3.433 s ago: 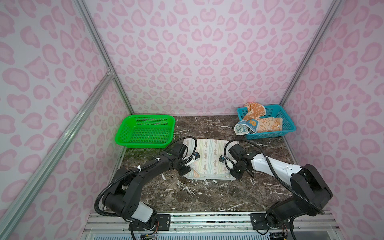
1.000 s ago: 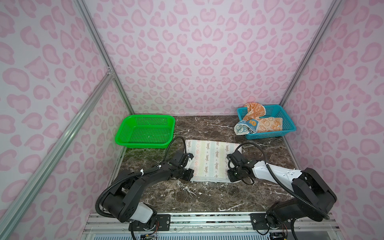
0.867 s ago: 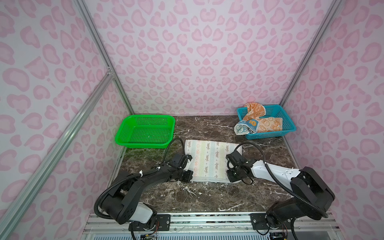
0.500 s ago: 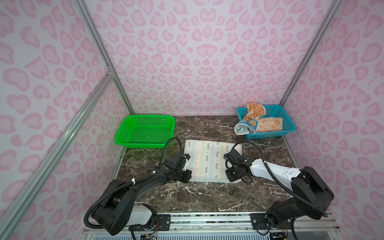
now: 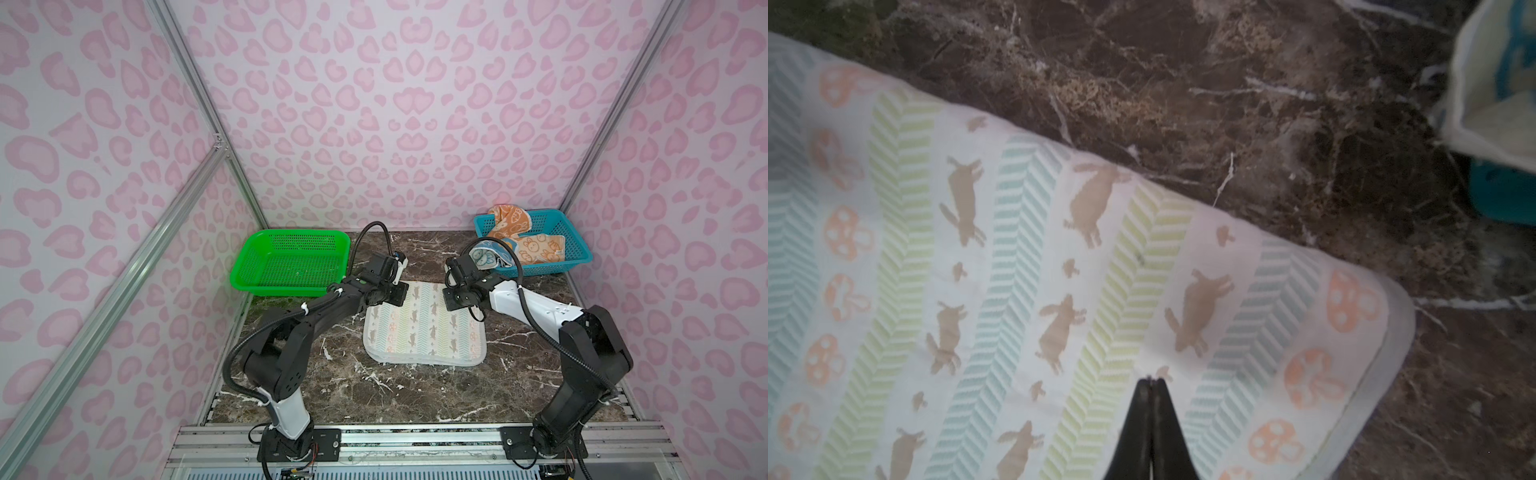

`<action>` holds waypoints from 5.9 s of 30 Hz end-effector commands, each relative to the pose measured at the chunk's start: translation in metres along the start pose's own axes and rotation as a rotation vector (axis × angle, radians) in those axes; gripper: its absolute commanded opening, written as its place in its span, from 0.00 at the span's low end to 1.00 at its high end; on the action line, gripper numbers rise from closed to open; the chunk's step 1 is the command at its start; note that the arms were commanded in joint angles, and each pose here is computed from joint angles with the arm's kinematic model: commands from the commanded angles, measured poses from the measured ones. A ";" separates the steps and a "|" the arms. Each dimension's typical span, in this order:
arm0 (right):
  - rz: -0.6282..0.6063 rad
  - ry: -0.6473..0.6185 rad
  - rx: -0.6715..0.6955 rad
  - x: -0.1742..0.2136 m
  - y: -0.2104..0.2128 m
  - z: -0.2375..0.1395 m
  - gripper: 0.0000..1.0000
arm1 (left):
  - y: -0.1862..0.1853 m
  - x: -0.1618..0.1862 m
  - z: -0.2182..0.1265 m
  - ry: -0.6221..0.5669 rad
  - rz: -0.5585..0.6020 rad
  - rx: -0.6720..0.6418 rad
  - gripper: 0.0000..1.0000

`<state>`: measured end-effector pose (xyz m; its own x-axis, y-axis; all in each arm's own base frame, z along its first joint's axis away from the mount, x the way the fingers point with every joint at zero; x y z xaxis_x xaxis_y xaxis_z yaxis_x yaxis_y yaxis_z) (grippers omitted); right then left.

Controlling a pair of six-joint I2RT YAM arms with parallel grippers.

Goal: Fold and stack the towels

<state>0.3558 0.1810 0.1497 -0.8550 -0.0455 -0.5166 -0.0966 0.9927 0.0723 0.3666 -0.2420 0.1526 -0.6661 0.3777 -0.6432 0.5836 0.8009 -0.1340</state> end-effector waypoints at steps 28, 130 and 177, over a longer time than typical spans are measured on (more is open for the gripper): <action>-0.093 0.124 -0.126 -0.003 0.010 0.037 0.06 | 0.080 0.068 0.003 0.138 -0.228 -0.226 0.03; 0.164 0.101 0.023 -0.032 -0.064 0.076 0.00 | 0.125 0.046 0.030 0.184 -0.338 -0.322 0.03; -0.591 -0.202 -0.197 0.108 -0.046 -0.077 0.00 | 0.040 0.079 -0.113 -0.135 0.311 -0.021 0.04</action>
<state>0.2411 0.1220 0.1648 -0.5720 -0.4310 -0.6979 -0.5426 0.8369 -0.0721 0.2933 -0.1329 0.1875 -0.4202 0.4784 -0.7710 0.7148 0.6980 0.0435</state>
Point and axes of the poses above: each gripper's point midway between its finger pads, its own z axis out along the fingers, its own y axis along the line the jaws close on, x = y × z, the point moved 7 cm from there along -z, back along the fingers, and after that the axes turned 8 degrees about z, right-handed, at the moved point
